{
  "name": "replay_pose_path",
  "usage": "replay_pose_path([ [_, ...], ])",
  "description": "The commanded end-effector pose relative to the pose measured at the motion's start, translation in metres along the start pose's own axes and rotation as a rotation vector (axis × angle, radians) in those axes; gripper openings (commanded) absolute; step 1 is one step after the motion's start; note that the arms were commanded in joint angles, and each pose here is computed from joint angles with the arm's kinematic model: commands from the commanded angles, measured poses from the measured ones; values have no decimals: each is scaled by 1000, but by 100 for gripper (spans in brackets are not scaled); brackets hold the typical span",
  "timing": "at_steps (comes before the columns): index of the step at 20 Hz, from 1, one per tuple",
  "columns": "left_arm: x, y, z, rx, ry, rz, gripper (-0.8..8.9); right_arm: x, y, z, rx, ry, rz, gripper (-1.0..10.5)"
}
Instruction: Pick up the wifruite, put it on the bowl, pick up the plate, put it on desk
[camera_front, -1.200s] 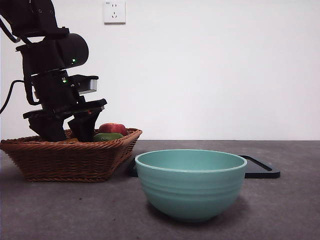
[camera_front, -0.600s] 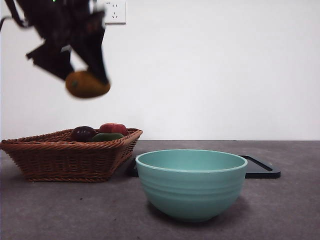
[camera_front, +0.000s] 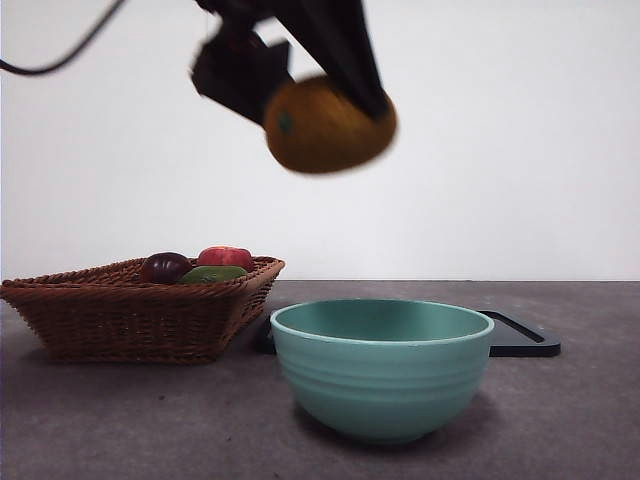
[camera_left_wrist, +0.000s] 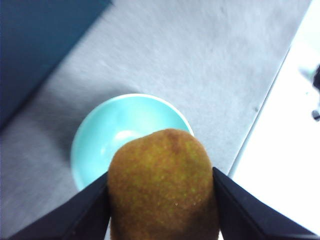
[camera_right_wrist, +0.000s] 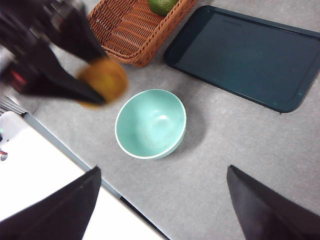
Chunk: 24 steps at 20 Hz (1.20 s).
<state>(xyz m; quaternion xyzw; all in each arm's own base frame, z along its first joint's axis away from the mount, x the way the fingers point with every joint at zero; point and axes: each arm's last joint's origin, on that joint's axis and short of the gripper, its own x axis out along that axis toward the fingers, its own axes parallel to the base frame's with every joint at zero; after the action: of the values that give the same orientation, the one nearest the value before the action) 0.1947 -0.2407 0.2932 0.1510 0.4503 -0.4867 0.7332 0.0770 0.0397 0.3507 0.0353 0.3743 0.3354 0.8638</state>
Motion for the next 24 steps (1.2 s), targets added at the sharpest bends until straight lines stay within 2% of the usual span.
replay_pose_path([
  [1,24,-3,5,27,45,6,211,-2,2,3,-19,-16,3,402],
  [4,57,-2,4,53,110,61,211,-2,2,3,-19,-15,4,402],
  [9,100,3,1,61,169,82,211,-2,2,3,-19,-15,3,402],
  [17,128,8,-6,54,234,87,221,-2,2,3,-19,-15,3,402],
  [18,128,6,-7,56,237,85,238,-2,2,3,-19,-15,3,402],
  [21,128,5,-7,59,236,83,409,-2,2,3,-19,-16,3,402],
  [24,127,3,-6,60,229,81,438,-2,2,3,-19,-15,3,402],
])
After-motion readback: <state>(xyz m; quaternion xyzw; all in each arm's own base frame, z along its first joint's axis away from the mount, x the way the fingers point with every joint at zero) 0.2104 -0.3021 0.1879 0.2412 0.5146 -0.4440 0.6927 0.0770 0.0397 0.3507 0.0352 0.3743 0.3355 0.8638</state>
